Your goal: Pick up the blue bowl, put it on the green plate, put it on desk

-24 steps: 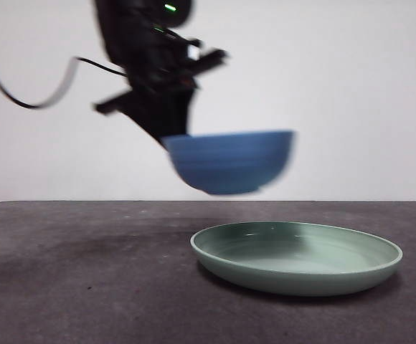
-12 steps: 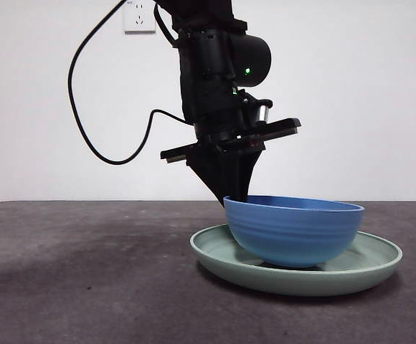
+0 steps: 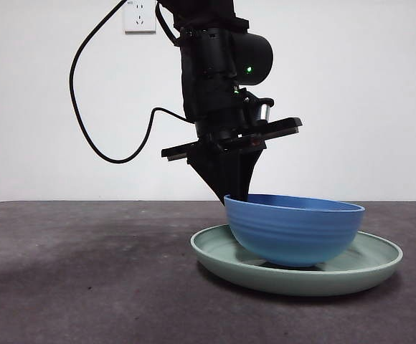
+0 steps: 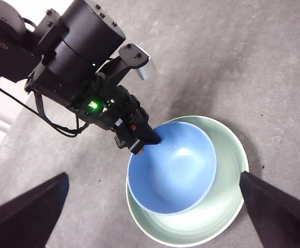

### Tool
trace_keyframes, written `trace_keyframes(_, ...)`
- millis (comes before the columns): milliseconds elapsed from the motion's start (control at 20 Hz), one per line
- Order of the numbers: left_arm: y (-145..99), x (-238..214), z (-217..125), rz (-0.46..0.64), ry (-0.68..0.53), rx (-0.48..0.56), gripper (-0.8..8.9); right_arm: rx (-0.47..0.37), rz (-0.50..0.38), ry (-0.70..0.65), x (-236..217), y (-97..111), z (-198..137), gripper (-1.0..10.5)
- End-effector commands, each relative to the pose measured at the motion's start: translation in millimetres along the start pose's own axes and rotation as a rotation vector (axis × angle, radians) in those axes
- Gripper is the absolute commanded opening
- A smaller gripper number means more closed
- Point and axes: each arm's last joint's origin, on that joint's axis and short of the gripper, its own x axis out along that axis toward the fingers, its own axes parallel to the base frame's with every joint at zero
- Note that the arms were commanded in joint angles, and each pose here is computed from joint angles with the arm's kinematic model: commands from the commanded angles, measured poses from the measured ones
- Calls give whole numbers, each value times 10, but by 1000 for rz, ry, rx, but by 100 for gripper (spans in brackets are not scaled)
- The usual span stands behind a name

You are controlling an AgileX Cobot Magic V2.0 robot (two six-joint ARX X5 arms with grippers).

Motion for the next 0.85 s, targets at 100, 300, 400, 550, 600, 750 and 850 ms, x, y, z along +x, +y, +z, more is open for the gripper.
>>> trace_keyframes(100,-57,49,41,-1,0,13,79,-16,8,-8,-10,23,35,610)
trace_keyframes(300,-57,44,48,-2,-6,13,412,-16,8,-8,-10,23,35,610)
trace_keyframes(400,-56,24,50,-2,-5,13,540,-16,8,-8,-10,23,35,610)
trace_keyframes(550,-62,-78,31,12,32,34,560,-16,8,-8,-10,23,35,610)
trace_keyframes(600,-65,-137,32,25,40,43,560,-16,8,-8,-10,23,35,610)
trace_keyframes(750,-41,-453,11,103,23,55,564,-16,8,-8,-10,23,35,610)
trace_keyframes(850,-28,-726,-76,142,14,69,564,-16,8,-8,-10,23,35,610)
